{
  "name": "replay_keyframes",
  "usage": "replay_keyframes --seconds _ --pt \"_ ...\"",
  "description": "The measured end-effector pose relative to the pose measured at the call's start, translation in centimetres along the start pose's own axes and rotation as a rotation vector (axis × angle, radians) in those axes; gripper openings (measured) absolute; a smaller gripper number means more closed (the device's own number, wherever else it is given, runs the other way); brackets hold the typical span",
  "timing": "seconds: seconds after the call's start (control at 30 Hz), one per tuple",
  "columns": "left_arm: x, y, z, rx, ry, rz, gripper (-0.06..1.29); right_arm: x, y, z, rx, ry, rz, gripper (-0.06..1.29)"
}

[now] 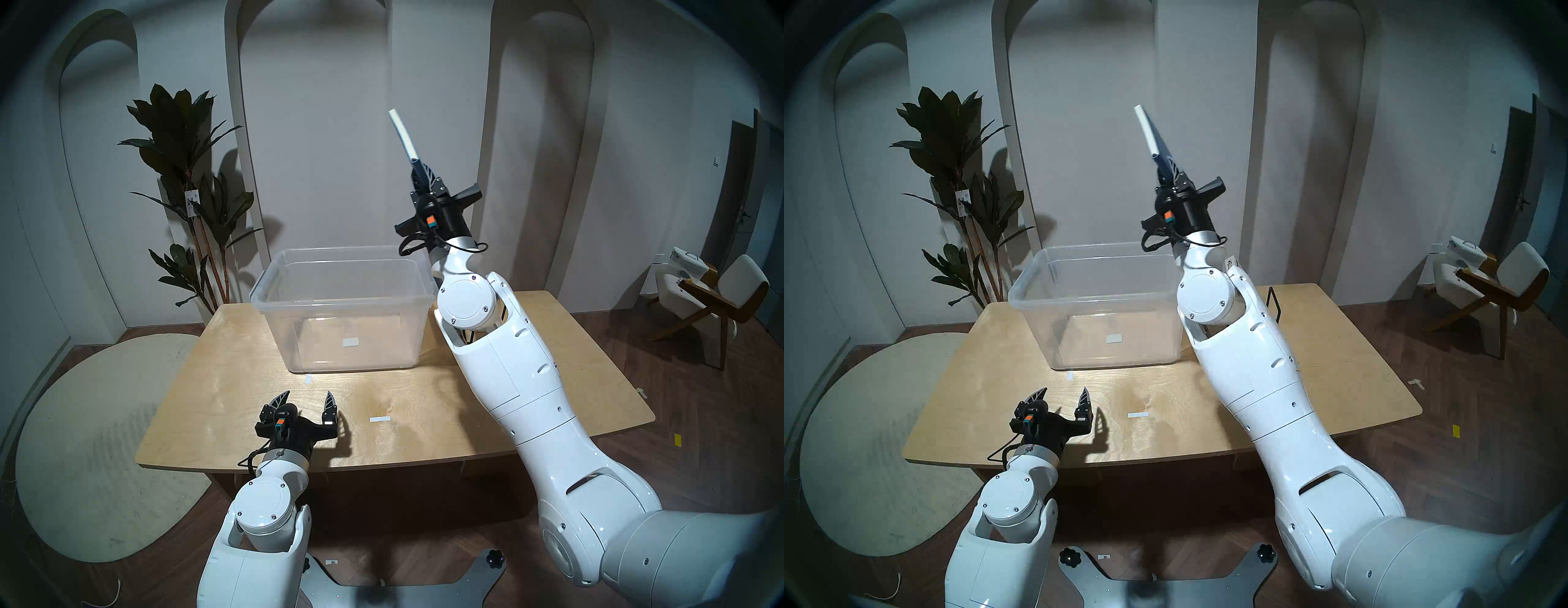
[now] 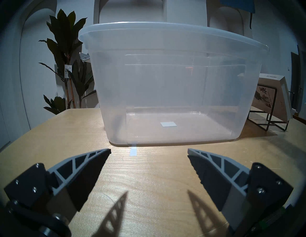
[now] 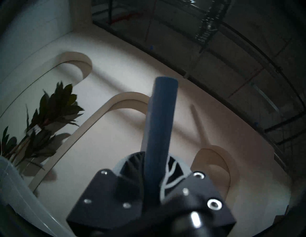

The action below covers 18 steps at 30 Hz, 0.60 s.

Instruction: Pack the books into the storage box

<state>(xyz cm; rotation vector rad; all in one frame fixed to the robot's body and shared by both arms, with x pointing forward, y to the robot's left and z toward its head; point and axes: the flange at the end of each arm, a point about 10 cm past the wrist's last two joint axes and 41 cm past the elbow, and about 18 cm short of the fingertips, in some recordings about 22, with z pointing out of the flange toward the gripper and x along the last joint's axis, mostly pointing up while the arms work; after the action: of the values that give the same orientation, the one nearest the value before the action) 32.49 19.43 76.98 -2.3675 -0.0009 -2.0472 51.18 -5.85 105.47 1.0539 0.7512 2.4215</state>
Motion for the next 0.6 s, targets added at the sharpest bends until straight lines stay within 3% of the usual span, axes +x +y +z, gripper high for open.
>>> replay_keyframes --seconds 0.33,0.6 --pt "0.0 0.0 0.0 0.0 0.0 0.0 1.25 1.1 -0.3 -0.9 0.111 -0.102 -0.184 0.1" --pt "0.0 0.0 0.0 0.0 0.001 0.0 1.25 1.1 -1.8 -2.3 0.23 -0.223 -0.262 0.1"
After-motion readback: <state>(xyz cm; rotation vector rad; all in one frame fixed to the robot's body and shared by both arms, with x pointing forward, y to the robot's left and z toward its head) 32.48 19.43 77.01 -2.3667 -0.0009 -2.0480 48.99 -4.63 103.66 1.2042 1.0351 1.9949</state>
